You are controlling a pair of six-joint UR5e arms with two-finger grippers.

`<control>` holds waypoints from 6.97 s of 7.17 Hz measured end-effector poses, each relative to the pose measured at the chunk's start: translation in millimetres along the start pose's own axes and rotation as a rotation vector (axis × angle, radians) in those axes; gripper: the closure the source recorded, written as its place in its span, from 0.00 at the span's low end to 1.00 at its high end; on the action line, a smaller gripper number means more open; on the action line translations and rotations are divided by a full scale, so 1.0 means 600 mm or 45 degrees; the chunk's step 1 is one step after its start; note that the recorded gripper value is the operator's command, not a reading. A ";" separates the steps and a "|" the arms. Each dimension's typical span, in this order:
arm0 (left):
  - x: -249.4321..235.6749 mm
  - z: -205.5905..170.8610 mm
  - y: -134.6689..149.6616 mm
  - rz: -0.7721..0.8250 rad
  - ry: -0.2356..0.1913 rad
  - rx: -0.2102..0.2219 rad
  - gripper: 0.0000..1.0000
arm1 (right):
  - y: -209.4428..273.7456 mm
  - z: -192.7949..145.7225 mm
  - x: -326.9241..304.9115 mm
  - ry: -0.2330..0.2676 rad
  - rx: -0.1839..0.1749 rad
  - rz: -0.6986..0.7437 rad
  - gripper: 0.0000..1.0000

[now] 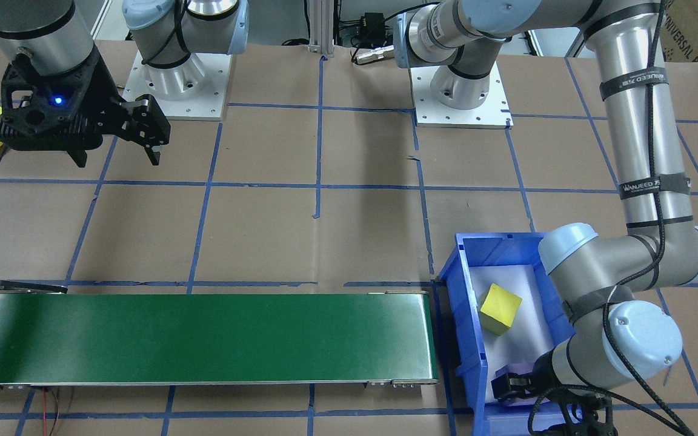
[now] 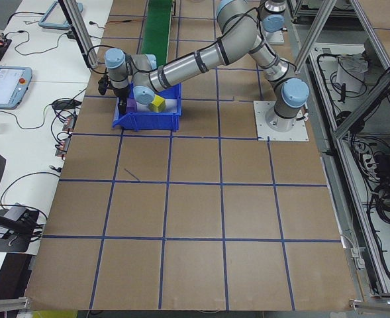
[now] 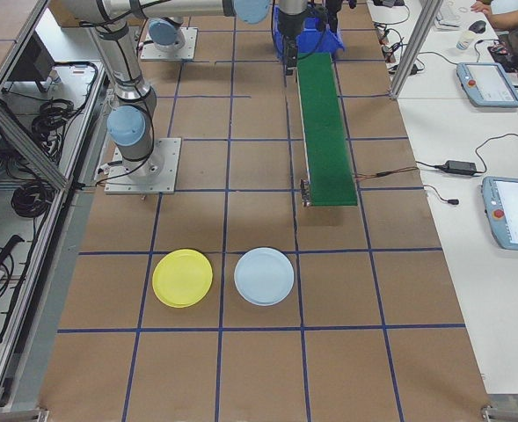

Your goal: Move block left to right into plate

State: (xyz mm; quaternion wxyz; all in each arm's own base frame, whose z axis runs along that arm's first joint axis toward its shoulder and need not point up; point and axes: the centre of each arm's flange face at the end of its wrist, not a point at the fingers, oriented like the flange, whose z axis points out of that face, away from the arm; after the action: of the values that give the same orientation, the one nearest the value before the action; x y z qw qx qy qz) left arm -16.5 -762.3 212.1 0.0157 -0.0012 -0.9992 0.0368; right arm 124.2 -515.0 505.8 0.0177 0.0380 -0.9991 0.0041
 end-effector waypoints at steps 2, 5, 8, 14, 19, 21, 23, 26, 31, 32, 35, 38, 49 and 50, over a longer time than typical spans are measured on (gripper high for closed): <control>0.002 0.007 0.007 -0.001 0.009 -0.013 0.31 | 0.000 -0.001 -0.001 -0.004 0.002 0.000 0.00; 0.009 -0.082 0.018 -0.012 0.005 0.030 0.32 | -0.001 -0.002 0.000 -0.008 0.006 0.002 0.00; 0.114 -0.248 0.067 -0.007 -0.003 0.074 0.30 | -0.001 -0.003 0.001 -0.008 0.009 0.003 0.00; 0.418 -0.076 0.150 0.172 0.020 -0.019 0.00 | -0.007 0.002 0.050 -0.041 -0.008 0.058 0.00; 0.361 -0.272 0.176 0.124 0.021 0.072 0.00 | -0.035 0.055 0.313 -0.093 -0.022 0.080 0.00; 0.189 -0.307 0.156 0.053 0.015 0.020 0.00 | -0.079 0.119 0.385 -0.111 0.021 0.067 0.00; 0.101 -0.309 0.168 0.226 0.017 -0.028 0.00 | -0.128 0.180 0.409 -0.169 0.078 0.059 0.00; 0.035 -0.269 0.190 0.683 0.004 -0.104 0.00 | -0.187 0.262 0.402 -0.411 0.172 0.066 0.00; 0.021 -0.090 0.191 0.710 0.071 -0.211 0.01 | -0.227 0.319 0.388 -0.596 0.219 0.209 0.00; 0.018 -0.053 0.187 0.709 0.085 -0.242 0.31 | -0.229 0.319 0.376 -0.584 0.203 0.244 0.00; 0.017 -0.042 0.180 0.702 0.081 -0.244 0.51 | -0.232 0.325 0.358 -0.564 0.177 0.260 0.00; 0.027 -0.196 0.163 0.442 0.009 -0.127 0.50 | -0.232 0.327 0.358 -0.562 0.179 0.259 0.00; 0.391 -0.130 0.164 0.286 0.003 -0.029 0.00 | -0.231 0.337 0.358 -0.556 0.182 0.251 0.00; 0.393 -0.157 0.169 0.287 0.004 -0.012 0.00 | -0.231 0.338 0.358 -0.556 0.182 0.251 0.00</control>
State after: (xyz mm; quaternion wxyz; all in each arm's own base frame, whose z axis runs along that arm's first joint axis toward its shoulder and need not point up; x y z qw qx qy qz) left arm -249.0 -653.3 306.2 0.0130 -0.1135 -0.9929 0.0337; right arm -86.2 -671.6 312.0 -0.2020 -0.0585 -0.9753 0.0682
